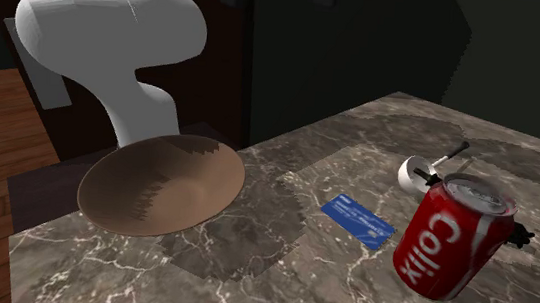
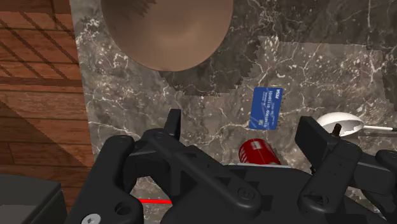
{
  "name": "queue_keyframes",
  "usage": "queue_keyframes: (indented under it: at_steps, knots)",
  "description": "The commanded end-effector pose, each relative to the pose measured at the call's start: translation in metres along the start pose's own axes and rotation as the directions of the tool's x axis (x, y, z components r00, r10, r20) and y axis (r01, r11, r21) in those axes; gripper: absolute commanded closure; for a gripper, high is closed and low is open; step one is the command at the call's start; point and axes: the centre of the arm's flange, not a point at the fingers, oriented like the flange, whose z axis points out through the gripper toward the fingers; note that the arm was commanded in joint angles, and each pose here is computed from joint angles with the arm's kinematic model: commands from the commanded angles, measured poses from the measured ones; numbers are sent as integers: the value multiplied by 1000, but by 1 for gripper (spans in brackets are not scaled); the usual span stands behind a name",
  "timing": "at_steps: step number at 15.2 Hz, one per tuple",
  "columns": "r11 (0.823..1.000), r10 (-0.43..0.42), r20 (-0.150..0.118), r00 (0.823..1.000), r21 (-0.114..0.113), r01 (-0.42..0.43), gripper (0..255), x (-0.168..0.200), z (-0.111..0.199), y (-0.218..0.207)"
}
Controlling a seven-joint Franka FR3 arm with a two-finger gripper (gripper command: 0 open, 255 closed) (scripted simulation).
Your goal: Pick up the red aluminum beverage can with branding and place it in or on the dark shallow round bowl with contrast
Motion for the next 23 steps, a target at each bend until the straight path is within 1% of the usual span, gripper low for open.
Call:
queue_keyframes:
  at_steps: [1,16,23]
  knots:
    - [1000,0,0,1000,0,0,0,0,0,0]
    - [997,-14,-34,999,81,17,0,143,102,-71]
    - [996,-15,-35,999,83,18,0,147,136,-76]
